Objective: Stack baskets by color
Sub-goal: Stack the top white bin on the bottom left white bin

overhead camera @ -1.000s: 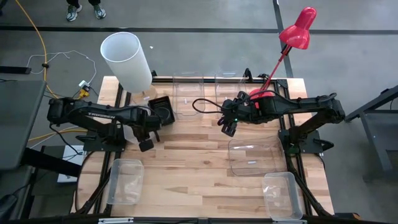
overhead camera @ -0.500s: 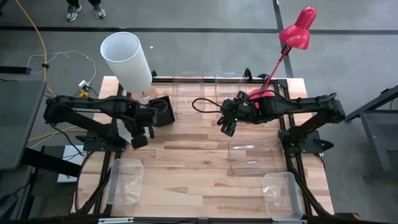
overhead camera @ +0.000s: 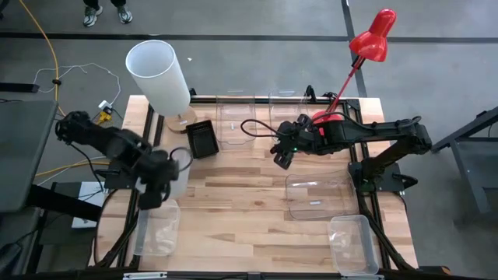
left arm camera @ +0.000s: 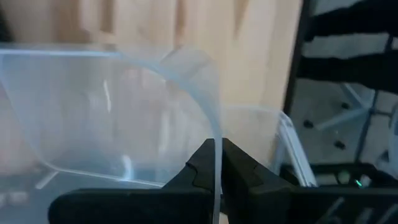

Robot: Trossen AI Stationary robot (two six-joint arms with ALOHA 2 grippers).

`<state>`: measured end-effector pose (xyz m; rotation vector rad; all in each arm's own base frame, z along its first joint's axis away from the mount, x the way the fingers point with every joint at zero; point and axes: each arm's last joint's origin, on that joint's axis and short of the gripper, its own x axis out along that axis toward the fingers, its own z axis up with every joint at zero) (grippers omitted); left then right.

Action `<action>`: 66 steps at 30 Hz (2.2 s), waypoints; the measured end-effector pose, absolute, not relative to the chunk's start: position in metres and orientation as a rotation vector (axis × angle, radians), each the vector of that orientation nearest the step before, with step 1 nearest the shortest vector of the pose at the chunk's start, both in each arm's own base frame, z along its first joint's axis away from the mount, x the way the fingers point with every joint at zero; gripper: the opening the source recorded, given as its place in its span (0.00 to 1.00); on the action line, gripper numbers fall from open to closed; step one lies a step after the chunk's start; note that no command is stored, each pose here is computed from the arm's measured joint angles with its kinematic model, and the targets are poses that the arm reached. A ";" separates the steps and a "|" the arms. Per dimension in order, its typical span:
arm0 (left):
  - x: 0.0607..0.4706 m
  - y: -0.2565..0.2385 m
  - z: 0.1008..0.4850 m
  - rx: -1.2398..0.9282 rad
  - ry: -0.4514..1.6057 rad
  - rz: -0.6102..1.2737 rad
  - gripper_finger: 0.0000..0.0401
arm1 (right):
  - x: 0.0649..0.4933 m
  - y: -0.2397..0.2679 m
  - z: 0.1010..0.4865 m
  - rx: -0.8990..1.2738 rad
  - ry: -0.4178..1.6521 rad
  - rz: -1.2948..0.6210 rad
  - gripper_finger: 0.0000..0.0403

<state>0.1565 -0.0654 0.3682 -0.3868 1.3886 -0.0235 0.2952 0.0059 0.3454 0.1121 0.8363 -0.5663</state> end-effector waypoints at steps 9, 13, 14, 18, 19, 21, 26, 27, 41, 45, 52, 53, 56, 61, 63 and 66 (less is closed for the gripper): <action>0.145 -0.129 0.376 -0.530 1.556 -0.086 0.00 | 0.297 0.006 0.347 0.091 0.821 -0.559 0.59; 0.148 -0.160 0.377 -0.540 1.603 -0.167 0.00 | 0.297 0.005 0.347 0.051 0.831 -0.554 0.59; 0.150 -0.168 0.376 -0.536 1.602 -0.186 0.00 | 0.297 0.005 0.347 0.042 0.831 -0.554 0.59; 0.159 -0.190 0.369 -0.507 1.600 -0.235 0.00 | 0.297 0.005 0.347 0.038 0.823 -0.551 0.59; 0.160 -0.193 0.365 -0.494 1.613 -0.224 0.00 | 0.297 0.005 0.347 0.039 0.821 -0.550 0.59; 0.164 -0.198 0.359 -0.462 1.634 -0.216 0.00 | 0.298 0.005 0.347 0.040 0.820 -0.550 0.59; 0.175 -0.207 0.347 -0.391 1.647 -0.246 0.00 | 0.298 0.006 0.347 0.043 0.821 -0.548 0.59; 0.176 -0.208 0.345 -0.381 1.645 -0.254 0.00 | 0.298 0.006 0.347 0.043 0.821 -0.549 0.59; 0.178 -0.209 0.316 -0.340 1.736 -0.189 0.00 | 0.297 0.005 0.347 0.038 0.822 -0.552 0.59; 0.178 -0.209 0.307 -0.334 1.737 -0.185 0.00 | 0.297 0.005 0.347 0.033 0.823 -0.558 0.59; 0.180 -0.207 0.306 -0.306 1.708 -0.154 0.00 | 0.297 0.005 0.347 0.033 0.825 -0.558 0.59; 0.180 -0.207 0.306 -0.303 1.709 -0.149 0.00 | 0.297 0.005 0.347 0.034 0.825 -0.558 0.59; 0.180 -0.206 0.306 -0.303 1.696 -0.129 0.00 | 0.297 0.005 0.347 0.036 0.824 -0.559 0.59; 0.181 -0.206 0.305 -0.291 1.668 -0.098 0.00 | 0.297 0.005 0.347 0.040 0.823 -0.561 0.59; 0.181 -0.205 0.305 -0.291 1.654 -0.075 0.00 | 0.297 0.005 0.347 0.040 0.823 -0.561 0.59; 0.182 -0.206 0.303 -0.282 1.646 -0.052 0.00 | 0.297 0.005 0.347 0.042 0.822 -0.562 0.59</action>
